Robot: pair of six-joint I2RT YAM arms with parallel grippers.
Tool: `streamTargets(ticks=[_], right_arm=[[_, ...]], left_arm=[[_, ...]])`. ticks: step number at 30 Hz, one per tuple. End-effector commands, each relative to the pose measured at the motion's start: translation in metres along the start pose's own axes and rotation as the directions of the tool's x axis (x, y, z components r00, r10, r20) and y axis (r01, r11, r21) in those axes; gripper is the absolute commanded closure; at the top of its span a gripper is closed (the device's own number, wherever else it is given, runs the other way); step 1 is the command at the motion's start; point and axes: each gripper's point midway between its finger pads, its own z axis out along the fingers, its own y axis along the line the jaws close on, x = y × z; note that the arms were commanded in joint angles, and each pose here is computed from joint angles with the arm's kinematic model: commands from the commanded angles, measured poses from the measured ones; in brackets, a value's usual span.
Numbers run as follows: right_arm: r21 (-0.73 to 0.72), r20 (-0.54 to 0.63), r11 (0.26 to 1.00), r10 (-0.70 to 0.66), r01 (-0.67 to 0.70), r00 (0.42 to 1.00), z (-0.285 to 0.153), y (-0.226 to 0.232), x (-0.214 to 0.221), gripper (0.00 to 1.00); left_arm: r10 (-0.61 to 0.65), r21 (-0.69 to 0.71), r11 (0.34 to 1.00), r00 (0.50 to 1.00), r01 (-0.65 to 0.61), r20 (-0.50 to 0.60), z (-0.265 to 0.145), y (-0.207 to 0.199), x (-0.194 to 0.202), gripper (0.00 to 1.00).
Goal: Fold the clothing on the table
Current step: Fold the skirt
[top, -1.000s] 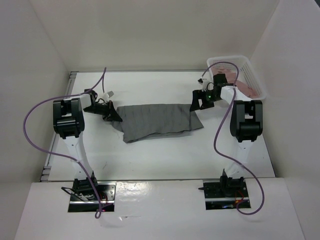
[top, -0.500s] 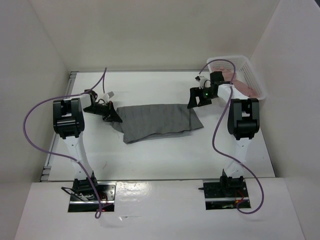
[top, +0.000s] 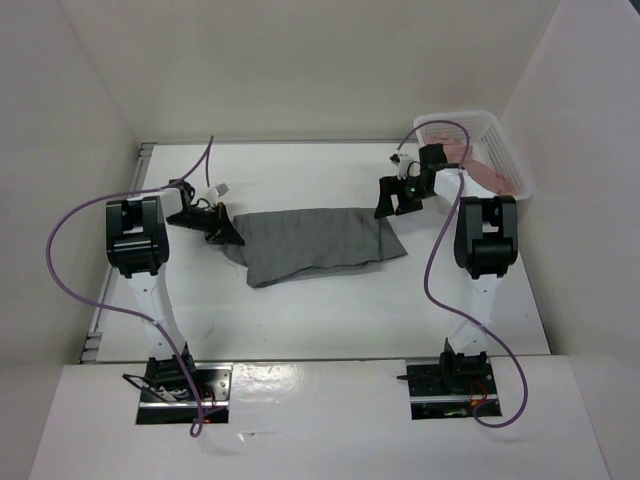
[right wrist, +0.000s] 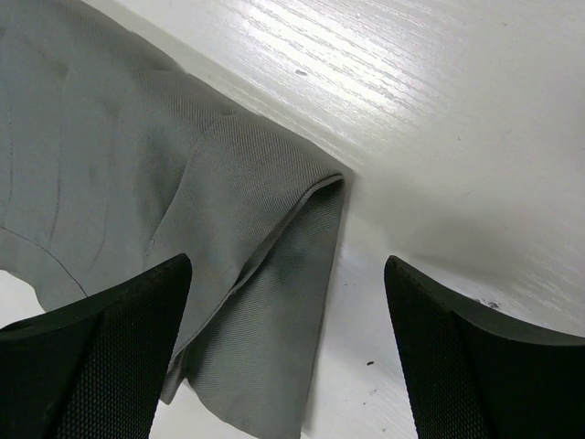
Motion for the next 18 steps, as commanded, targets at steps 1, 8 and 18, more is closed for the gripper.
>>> streamTargets(ticks=[1, 8, 18], right_arm=[[-0.032, 0.022, 0.999, -0.022, 0.022, 1.0, 0.007, 0.009, -0.011, 0.1], [-0.101, -0.04, 0.994, 0.025, -0.029, 0.999, 0.024, 0.017, 0.009, 0.1], [-0.092, -0.076, 0.995, 0.015, -0.022, 0.997, 0.028, 0.021, 0.016, 0.37]], left_arm=[[0.048, -0.014, 0.999, 0.999, -0.048, -0.005, -0.006, -0.001, 0.005, 1.0], [0.048, -0.014, 0.999, 0.999, -0.048, -0.005, -0.006, -0.001, 0.005, 1.0], [0.048, -0.005, 0.999, 0.999, -0.048, -0.003, -0.006, -0.003, 0.005, 1.0]])
